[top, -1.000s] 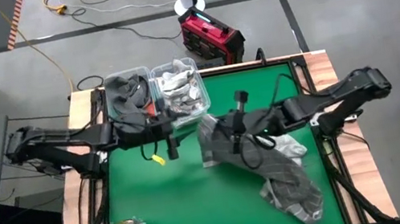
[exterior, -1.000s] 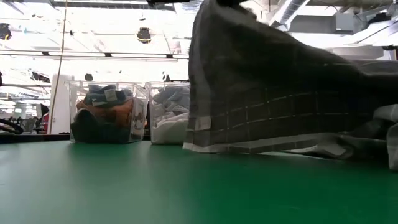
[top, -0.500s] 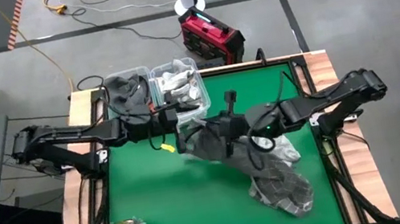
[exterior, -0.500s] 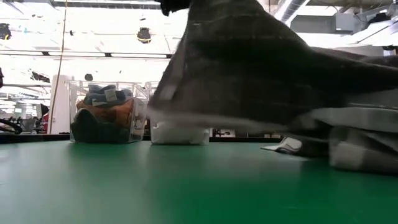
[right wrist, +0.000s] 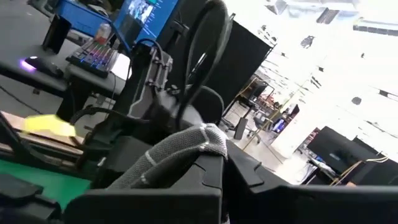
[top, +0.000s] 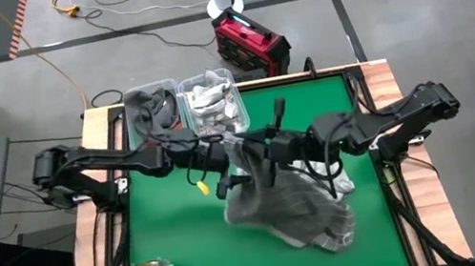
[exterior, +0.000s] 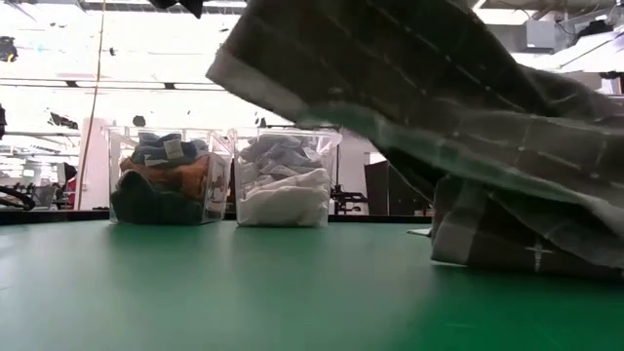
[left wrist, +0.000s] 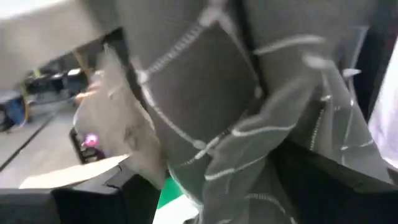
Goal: Sort towels by color in basket
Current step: Put the gray towel into the left transparent bin
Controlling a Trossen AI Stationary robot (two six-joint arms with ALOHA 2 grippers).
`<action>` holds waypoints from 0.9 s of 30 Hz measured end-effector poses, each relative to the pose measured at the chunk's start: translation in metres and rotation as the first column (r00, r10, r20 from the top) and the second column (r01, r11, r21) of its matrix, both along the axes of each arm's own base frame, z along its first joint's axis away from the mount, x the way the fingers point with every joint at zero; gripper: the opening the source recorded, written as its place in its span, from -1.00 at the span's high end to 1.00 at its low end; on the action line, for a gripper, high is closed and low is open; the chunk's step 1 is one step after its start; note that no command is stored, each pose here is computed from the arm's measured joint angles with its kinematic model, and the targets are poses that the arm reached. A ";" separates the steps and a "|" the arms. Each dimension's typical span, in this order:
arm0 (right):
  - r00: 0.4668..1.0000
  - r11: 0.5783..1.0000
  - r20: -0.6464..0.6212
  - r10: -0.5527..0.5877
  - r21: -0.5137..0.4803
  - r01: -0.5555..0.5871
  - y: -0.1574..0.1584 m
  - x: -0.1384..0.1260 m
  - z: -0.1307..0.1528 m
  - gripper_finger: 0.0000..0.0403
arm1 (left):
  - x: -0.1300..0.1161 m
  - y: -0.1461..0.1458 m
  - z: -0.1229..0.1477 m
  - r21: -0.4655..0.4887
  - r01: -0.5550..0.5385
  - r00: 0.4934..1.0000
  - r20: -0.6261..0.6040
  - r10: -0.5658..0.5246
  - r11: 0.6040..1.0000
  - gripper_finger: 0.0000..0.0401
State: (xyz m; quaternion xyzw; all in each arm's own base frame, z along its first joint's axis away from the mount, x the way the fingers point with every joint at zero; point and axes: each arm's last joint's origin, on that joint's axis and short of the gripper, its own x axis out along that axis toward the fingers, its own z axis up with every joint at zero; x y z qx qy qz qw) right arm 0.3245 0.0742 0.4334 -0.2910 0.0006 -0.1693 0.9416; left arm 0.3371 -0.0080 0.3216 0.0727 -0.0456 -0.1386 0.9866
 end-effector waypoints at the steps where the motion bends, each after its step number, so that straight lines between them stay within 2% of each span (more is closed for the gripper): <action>1: 1.000 1.000 0.001 0.000 -0.003 0.000 0.000 0.000 0.001 0.89 | 0.000 0.000 0.000 0.005 0.003 1.000 0.002 -0.003 1.000 -0.39; 4: 1.000 1.000 0.010 -0.002 -0.009 0.002 0.000 -0.001 0.004 0.86 | 0.000 -0.001 0.001 0.016 0.005 1.000 0.016 -0.005 1.000 -0.24; 7: 1.000 1.000 0.011 -0.014 -0.008 0.014 -0.003 0.000 0.005 0.82 | 0.000 -0.002 0.001 0.019 0.039 0.999 0.020 -0.039 0.999 0.03; 13: 0.994 0.996 -0.062 -0.089 0.009 0.089 -0.016 0.002 -0.003 0.79 | -0.001 -0.008 0.000 0.038 0.083 0.996 0.013 -0.084 0.996 0.85; 14: 0.991 0.994 -0.085 -0.103 0.018 0.105 -0.018 0.002 -0.006 0.76 | -0.002 -0.009 0.001 0.041 0.098 0.995 0.011 -0.098 0.994 0.92; 17: 0.975 0.986 -0.161 -0.156 0.031 0.163 -0.022 -0.003 -0.012 0.63 | -0.009 -0.010 0.010 0.051 0.141 0.989 0.035 -0.143 0.989 0.95; 23: 0.964 0.964 -0.208 -0.164 0.176 0.201 -0.028 -0.031 -0.007 0.19 | -0.044 -0.010 0.050 0.127 0.129 0.971 0.187 -0.151 0.983 0.98; 27: 0.951 0.939 -0.261 -0.167 0.251 0.234 -0.032 -0.047 -0.009 -0.13 | -0.067 -0.004 0.073 0.171 0.005 0.953 0.297 -0.056 0.985 0.99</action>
